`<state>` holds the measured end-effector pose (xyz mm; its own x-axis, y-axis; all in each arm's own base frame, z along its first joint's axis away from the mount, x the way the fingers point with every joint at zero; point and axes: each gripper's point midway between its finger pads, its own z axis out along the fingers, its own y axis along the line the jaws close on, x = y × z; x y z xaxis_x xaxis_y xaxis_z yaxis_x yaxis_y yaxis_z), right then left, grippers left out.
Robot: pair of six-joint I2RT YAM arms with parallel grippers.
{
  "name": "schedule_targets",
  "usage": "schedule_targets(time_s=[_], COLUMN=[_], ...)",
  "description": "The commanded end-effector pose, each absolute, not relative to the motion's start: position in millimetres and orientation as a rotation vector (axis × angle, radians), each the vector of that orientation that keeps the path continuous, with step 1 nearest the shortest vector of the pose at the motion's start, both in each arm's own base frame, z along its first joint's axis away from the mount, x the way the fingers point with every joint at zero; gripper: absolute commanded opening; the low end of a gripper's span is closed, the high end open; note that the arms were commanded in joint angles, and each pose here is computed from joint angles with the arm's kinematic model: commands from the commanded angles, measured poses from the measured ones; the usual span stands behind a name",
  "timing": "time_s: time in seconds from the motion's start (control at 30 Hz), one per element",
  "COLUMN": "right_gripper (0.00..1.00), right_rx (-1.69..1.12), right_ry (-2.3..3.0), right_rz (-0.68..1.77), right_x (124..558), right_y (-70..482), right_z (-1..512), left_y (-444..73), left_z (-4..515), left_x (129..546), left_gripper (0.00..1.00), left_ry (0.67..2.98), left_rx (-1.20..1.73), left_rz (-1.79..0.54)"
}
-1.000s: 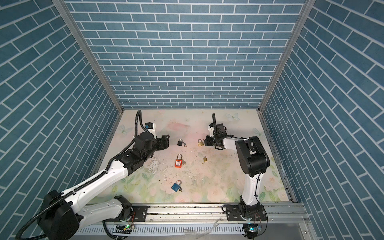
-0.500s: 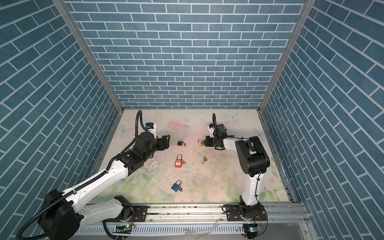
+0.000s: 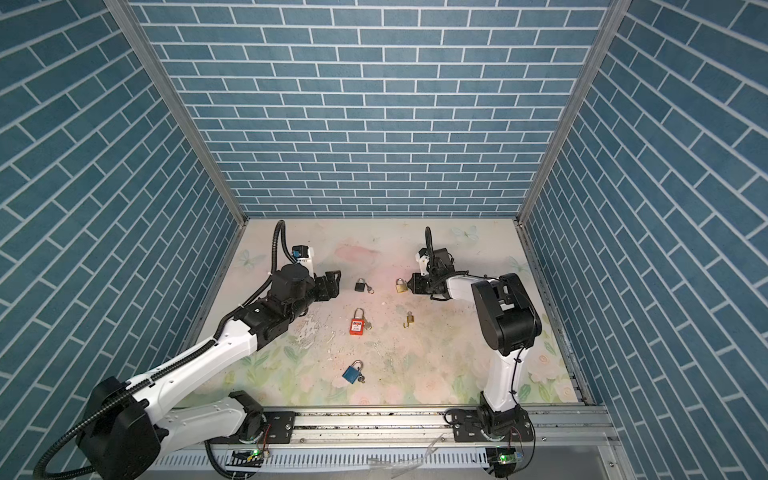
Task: Lock with the key
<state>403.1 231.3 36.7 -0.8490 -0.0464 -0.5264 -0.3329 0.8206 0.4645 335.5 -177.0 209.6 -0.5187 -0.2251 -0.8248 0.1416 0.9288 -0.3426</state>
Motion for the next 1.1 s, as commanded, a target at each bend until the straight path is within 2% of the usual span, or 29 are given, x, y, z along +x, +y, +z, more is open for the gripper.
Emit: schedule_targets(time_s=[0.0, 0.27, 0.43, 0.73, 1.07], right_gripper=[0.28, 0.39, 0.47, 0.56, 0.62], right_rx=[-0.293, -0.297, -0.331, -0.316, -0.236], right_ry=[2.461, 2.366, 2.346, 2.427, 2.537], right_rz=[0.727, 0.733, 0.645, 0.480, 0.539], right_x=[407, 404, 372, 294, 270], right_y=[228, 229, 229, 217, 217], right_z=[57, 106, 131, 114, 75], left_y=[-177, -161, -144, -165, -181], left_z=[223, 231, 237, 218, 190], left_x=[341, 339, 332, 313, 287], left_gripper=[0.82, 0.87, 0.87, 0.87, 0.87], left_ry=[2.040, 2.007, 1.935, 2.013, 2.098], left_rx=[-0.073, -0.123, -0.176, -0.043, 0.032], left_rz=[-0.469, -0.410, -0.404, -0.554, -0.631])
